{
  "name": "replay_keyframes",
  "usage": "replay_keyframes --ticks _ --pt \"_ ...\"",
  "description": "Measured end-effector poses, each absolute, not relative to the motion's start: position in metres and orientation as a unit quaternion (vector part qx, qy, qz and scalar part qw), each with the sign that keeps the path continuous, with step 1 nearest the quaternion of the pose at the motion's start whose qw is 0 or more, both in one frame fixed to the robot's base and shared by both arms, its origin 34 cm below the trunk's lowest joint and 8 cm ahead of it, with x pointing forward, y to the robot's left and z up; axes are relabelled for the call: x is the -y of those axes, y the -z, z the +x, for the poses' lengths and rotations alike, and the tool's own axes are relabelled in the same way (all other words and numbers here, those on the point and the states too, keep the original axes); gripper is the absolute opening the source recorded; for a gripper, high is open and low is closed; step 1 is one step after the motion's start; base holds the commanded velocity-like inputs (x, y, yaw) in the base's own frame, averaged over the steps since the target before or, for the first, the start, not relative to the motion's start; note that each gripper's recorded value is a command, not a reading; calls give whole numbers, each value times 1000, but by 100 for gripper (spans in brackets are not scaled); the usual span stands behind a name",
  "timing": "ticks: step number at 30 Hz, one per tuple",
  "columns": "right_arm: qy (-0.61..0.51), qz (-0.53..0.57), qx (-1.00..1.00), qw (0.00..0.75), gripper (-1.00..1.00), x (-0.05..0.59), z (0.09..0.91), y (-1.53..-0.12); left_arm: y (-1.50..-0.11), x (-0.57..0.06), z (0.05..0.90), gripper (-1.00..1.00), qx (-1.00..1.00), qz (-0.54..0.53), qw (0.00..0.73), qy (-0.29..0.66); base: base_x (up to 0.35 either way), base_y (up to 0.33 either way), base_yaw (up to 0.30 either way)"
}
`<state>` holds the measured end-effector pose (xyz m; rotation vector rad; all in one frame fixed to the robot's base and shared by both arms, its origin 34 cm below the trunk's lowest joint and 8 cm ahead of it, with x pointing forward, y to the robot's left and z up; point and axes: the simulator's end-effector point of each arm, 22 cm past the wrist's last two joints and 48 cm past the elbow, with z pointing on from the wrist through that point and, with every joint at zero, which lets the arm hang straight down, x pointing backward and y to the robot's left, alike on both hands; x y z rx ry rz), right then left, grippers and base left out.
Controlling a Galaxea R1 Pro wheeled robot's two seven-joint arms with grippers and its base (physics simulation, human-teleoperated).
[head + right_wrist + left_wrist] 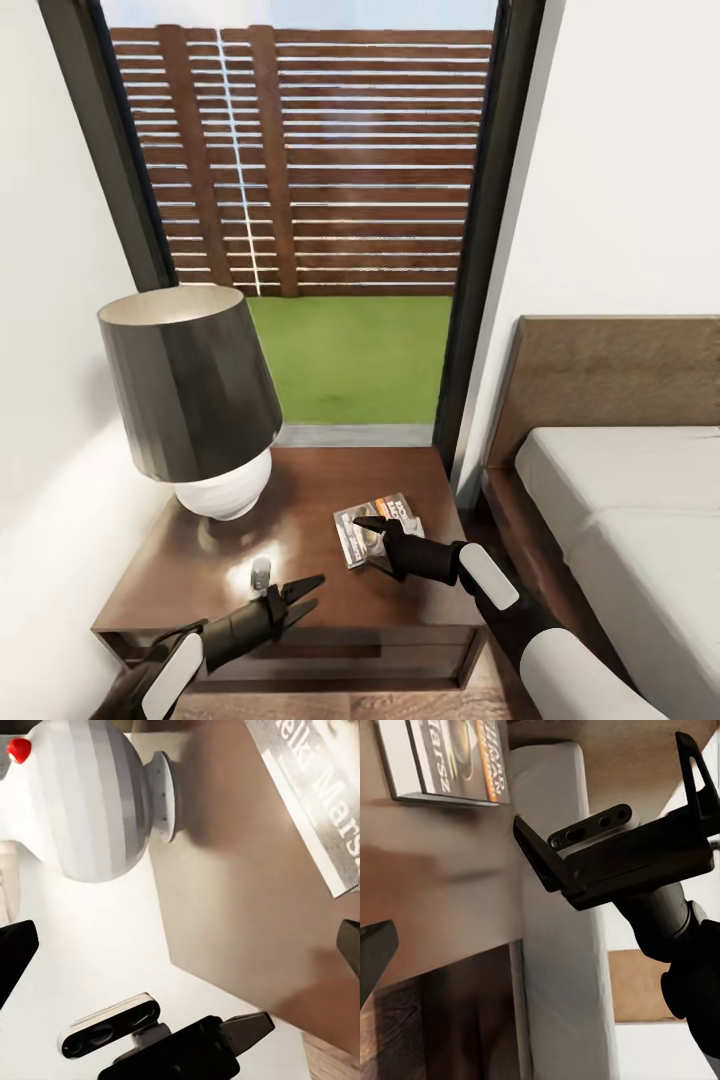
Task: In the bedroom, move the book from the bed onto either nightstand, and place the two sandals side by side next to the bed.
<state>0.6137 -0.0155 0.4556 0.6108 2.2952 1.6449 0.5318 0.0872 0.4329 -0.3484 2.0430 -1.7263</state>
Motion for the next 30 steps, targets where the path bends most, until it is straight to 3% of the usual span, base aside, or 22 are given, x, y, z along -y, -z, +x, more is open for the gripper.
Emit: replay_keyframes --ticks 30 --pt "-577 187 -780 153 100 7 622 -527 -496 -84 543 100 -729 -103 246 631 0 0 0"
